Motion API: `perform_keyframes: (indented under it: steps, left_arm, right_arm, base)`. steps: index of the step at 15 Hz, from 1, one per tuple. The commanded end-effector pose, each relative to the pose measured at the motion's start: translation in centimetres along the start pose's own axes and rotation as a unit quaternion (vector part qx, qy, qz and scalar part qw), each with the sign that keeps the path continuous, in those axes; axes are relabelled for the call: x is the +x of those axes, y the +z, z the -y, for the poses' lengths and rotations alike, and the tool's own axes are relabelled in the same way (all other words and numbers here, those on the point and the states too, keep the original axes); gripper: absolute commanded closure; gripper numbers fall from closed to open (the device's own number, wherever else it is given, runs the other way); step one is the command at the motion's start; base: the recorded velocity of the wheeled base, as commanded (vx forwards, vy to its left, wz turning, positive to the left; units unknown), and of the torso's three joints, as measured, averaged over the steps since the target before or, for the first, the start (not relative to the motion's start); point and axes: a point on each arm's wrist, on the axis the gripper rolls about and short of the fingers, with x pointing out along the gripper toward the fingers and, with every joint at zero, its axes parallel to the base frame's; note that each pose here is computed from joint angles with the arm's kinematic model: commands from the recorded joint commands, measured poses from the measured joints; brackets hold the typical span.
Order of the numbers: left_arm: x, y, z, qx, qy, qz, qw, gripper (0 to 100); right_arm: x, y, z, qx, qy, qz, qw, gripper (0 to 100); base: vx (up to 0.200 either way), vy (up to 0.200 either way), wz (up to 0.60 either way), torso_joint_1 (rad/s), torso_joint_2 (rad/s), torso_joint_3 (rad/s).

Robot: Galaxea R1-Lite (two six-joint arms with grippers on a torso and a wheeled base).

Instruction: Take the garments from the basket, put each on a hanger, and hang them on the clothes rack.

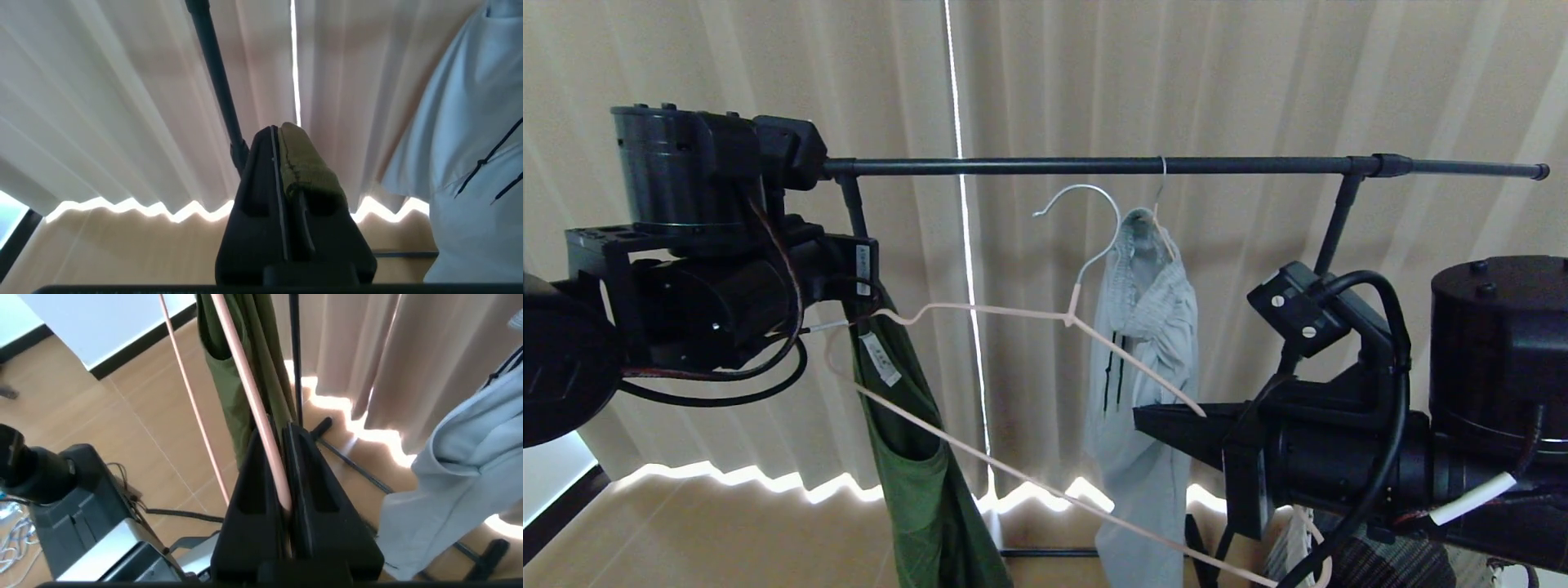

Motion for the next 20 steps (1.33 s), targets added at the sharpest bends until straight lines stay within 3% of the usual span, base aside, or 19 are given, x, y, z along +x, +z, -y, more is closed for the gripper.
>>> perform_keyframes:
  steps: [1,11,16,20]
  left_arm:
    - [-0.1,0.0,0.0,0.000,0.000,0.000,1.0000,100]
    - [-0.2,-0.1,0.0,0.005,0.005,-0.001,1.0000,100]
    - [-0.3,-0.2,0.2,0.013,0.017,-0.003,0.9998,100]
    - [-0.5,-0.1,0.5,0.014,0.018,-0.002,0.9997,100]
  right_arm:
    - [0.0,0.2,0.1,0.001,-0.005,0.004,1.0000,100]
    - [0.1,1.4,0.5,0.009,-0.022,0.027,0.9994,100]
    - [1.9,2.0,0.9,0.012,-0.063,0.031,0.9975,100]
    - [2.3,2.0,0.7,0.010,-0.060,0.028,0.9978,100]
  base:
    - [0.000,0.000,0.00,0.000,0.00,0.000]
    - [0.000,0.000,0.00,0.000,0.00,0.000]
    - [0.000,0.000,0.00,0.000,0.00,0.000]
    - [0.000,0.000,0.00,0.000,0.00,0.000]
